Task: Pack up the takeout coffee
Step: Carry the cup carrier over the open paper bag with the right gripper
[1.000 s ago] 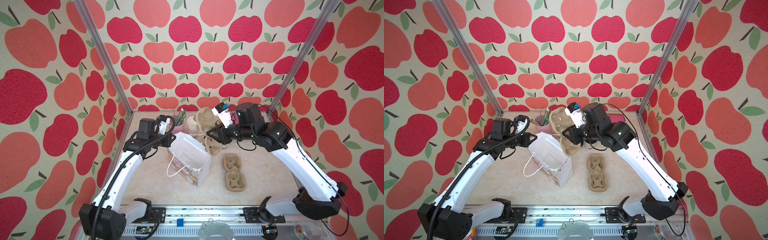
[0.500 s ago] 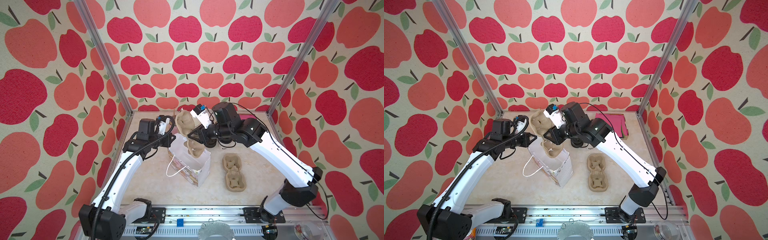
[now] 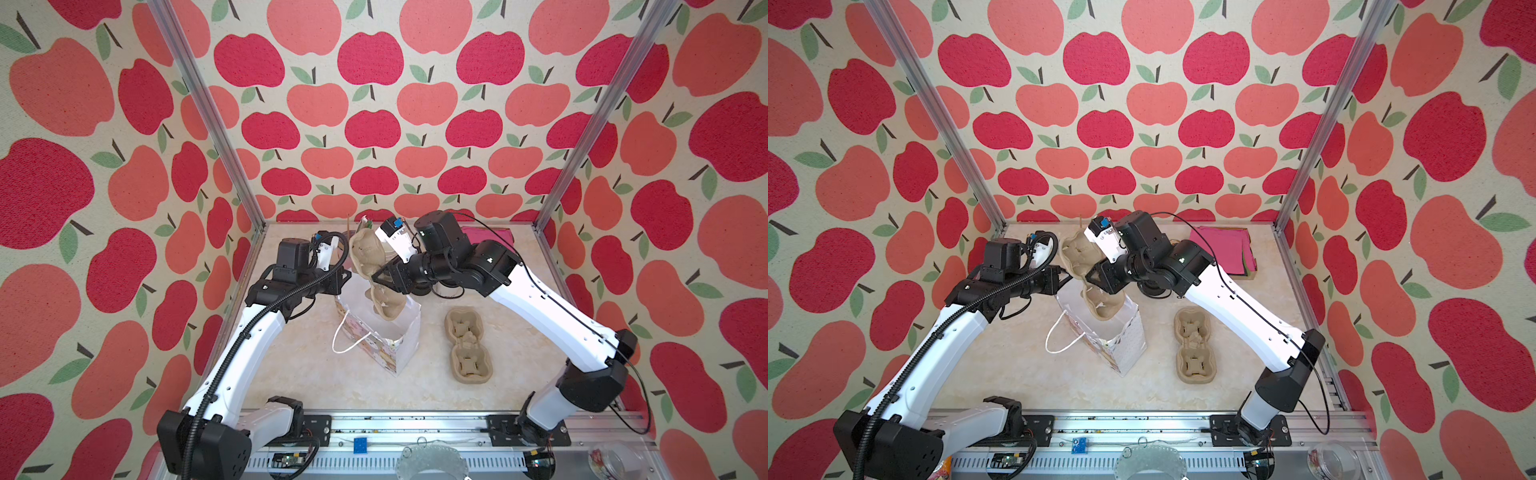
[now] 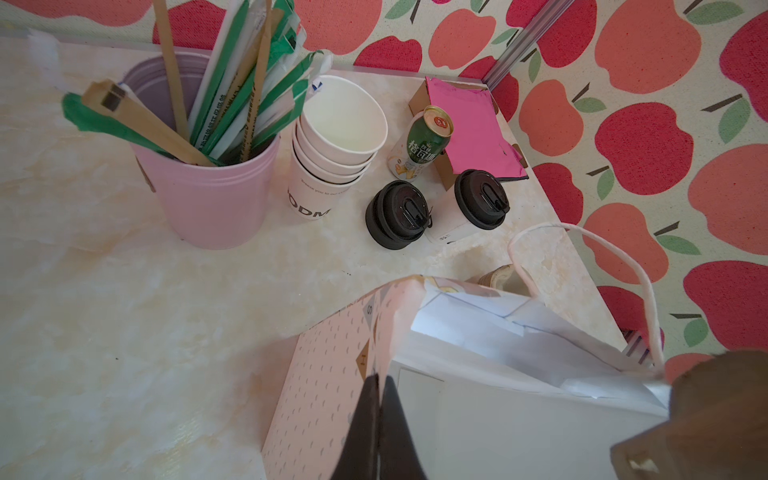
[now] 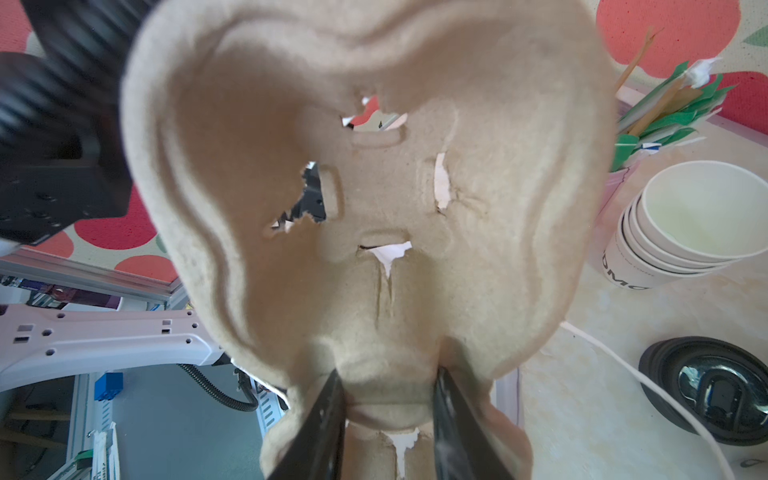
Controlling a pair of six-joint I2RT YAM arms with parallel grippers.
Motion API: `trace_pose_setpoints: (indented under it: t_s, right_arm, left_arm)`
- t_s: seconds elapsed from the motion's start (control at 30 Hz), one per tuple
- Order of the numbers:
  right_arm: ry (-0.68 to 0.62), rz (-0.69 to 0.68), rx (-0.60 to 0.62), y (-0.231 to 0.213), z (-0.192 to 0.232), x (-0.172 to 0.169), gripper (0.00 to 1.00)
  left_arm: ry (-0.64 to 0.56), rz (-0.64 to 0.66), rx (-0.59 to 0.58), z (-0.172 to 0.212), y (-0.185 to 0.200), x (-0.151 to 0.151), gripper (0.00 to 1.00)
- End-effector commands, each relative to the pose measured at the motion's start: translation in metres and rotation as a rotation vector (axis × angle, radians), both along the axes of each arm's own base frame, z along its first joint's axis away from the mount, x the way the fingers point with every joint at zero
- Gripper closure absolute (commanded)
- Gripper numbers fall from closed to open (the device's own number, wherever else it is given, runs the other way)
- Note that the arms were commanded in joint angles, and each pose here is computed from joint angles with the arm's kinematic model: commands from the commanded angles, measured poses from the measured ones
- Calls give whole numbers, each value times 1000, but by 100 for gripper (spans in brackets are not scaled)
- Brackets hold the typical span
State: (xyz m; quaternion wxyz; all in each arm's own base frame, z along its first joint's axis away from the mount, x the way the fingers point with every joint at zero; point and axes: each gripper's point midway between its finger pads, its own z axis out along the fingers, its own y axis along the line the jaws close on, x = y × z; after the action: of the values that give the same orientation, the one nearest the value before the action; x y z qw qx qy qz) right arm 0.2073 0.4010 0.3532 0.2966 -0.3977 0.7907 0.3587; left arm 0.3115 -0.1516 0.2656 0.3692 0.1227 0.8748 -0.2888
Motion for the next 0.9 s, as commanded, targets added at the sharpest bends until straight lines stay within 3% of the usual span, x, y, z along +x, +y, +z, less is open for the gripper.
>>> trace_pose_setpoints:
  t_s: [0.0,0.87]
  right_arm:
    - [1,-12,-4,-1,-4,-1,66]
    - [-22,19,-338,-23,-73,-19,67]
  left_arm:
    - [-18,9,-15,5,0,-1,100]
    - [-24,26,42,3,10,-5,100]
